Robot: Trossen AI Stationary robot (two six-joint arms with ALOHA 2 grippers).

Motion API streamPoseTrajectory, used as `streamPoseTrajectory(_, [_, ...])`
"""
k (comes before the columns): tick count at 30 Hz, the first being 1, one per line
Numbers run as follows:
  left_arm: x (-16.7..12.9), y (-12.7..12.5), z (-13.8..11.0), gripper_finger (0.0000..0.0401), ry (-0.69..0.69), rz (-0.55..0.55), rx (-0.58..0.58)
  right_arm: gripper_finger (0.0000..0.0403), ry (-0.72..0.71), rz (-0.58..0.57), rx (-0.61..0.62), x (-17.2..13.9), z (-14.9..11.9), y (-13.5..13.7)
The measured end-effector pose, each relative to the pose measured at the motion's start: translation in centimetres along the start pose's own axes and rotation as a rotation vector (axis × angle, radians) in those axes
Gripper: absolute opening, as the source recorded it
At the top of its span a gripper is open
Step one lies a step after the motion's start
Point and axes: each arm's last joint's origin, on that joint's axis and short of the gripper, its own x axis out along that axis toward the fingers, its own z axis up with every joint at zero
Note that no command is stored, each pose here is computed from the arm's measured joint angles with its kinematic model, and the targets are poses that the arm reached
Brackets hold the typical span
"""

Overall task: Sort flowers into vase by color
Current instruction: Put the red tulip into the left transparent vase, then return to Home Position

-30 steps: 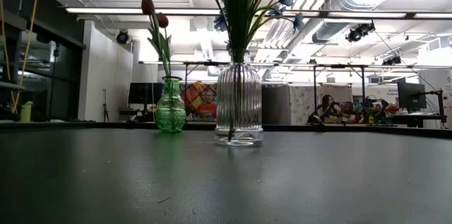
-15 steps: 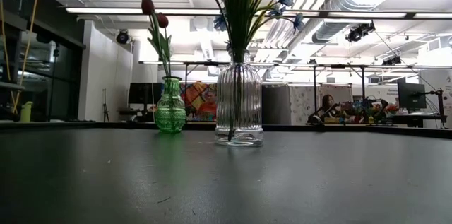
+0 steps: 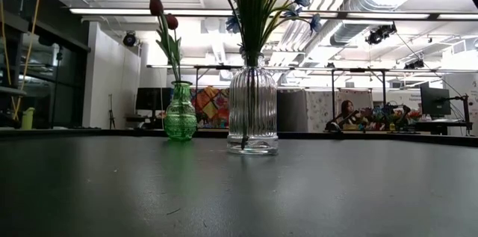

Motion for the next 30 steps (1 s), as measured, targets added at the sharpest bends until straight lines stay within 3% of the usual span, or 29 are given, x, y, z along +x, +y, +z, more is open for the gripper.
streamPoseTrajectory(5, [0.0,0.0,0.0,0.0142,-0.001,0.001,0.0,0.0,0.073,-0.043,-0.017,0.0,-0.7,-0.6])
streamPoseTrajectory(14, [0.0,0.1,0.1,0.0142,-0.023,0.022,0.0,0.0015,0.075,-0.055,0.169,0.1,-0.9,-1.2])
streamPoseTrajectory(26, [0.0,0.1,0.1,0.0142,-0.038,0.036,0.001,0.0182,0.054,-0.063,0.261,0.1,-0.3,-1.6])
streamPoseTrajectory(30, [0.0,0.1,0.1,0.0142,-0.038,0.036,0.001,0.022,0.026,-0.062,0.275,0.1,0.6,-1.7])
